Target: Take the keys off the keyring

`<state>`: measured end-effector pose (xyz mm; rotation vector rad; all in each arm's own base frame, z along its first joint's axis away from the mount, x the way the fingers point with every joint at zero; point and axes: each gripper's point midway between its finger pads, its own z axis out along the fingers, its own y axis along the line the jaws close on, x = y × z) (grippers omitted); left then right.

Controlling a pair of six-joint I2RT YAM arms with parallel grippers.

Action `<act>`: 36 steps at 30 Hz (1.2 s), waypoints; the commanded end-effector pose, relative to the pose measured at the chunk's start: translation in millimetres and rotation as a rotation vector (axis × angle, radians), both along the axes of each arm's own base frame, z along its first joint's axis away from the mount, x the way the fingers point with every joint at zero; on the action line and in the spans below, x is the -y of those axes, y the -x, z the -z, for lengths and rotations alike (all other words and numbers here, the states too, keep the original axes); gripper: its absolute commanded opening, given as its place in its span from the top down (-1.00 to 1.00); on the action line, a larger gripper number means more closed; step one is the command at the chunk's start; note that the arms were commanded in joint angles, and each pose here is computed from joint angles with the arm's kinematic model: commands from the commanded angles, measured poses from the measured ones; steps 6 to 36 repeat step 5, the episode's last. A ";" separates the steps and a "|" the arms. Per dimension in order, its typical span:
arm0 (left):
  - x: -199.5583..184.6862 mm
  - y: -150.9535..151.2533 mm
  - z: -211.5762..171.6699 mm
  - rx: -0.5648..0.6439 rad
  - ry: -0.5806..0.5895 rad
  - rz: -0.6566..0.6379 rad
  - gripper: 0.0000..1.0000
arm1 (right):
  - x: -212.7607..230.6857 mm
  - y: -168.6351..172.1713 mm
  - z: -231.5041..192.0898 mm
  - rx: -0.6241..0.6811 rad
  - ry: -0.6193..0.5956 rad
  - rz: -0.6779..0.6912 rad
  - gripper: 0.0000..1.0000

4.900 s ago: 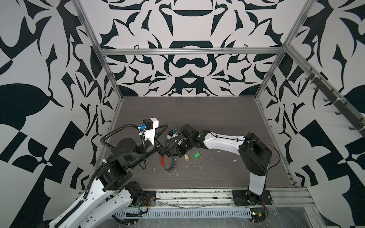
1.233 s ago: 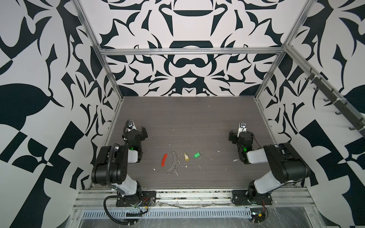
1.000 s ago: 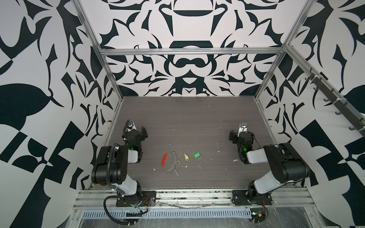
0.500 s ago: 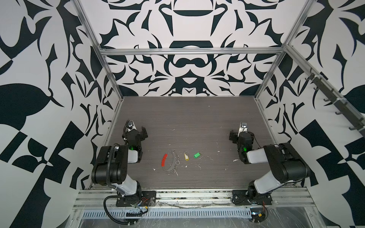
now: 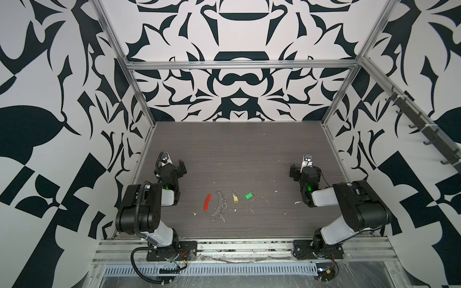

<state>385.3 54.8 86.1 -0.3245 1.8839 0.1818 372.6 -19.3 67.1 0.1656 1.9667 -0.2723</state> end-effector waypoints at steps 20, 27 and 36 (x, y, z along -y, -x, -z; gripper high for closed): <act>-3.0 -1.3 -7.6 0.033 0.001 -0.014 -0.99 | 3.1 -6.2 -16.9 0.065 -0.007 0.021 -0.99; -3.0 -1.3 -7.6 0.033 0.001 -0.014 -0.99 | 3.1 -6.2 -16.9 0.065 -0.007 0.021 -0.99; -3.0 -1.3 -7.6 0.033 0.001 -0.014 -0.99 | 3.1 -6.2 -16.9 0.065 -0.007 0.021 -0.99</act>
